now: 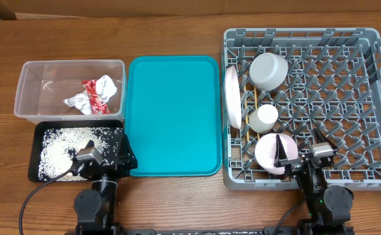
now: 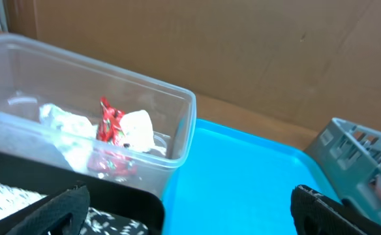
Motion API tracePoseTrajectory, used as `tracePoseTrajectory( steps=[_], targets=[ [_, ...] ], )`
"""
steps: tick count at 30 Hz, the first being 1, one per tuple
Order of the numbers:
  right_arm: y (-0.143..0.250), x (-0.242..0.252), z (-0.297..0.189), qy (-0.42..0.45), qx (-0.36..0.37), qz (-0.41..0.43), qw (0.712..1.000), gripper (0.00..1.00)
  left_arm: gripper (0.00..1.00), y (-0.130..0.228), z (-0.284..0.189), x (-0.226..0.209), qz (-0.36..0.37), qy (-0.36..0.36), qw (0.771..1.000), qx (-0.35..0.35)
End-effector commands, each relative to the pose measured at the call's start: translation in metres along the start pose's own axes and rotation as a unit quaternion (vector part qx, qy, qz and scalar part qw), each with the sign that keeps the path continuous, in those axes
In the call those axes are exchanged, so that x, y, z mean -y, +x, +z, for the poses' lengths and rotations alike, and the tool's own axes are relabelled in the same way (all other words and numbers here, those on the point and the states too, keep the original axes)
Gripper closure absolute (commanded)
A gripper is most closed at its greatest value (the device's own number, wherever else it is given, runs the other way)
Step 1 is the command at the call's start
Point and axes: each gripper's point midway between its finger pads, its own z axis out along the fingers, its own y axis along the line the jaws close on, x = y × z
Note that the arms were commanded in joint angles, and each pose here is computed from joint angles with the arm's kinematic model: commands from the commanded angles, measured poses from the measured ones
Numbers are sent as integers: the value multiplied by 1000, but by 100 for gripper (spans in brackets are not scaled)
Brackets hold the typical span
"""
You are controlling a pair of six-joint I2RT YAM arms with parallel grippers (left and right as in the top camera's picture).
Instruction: Sort waste into correct bins and load items into the dishwasher
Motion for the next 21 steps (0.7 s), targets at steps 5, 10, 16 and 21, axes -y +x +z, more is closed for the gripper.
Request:
tracePoseTrajectory(
  steps=[5,10,16,21],
  targets=[
    [1,0,0,-1,3,-1,1000,0,0,-2,0,-2,81,-5,997,7],
    [1,0,0,-1,3,-1,1000,0,0,-2,0,-2,82,-4,997,6],
    [1,0,0,-1,3,-1,1000,0,0,-2,0,-2,82,-4,997,7],
    [1,0,0,-1,3,-1,1000,0,0,-2,0,-2,82,-4,997,6]
  ],
)
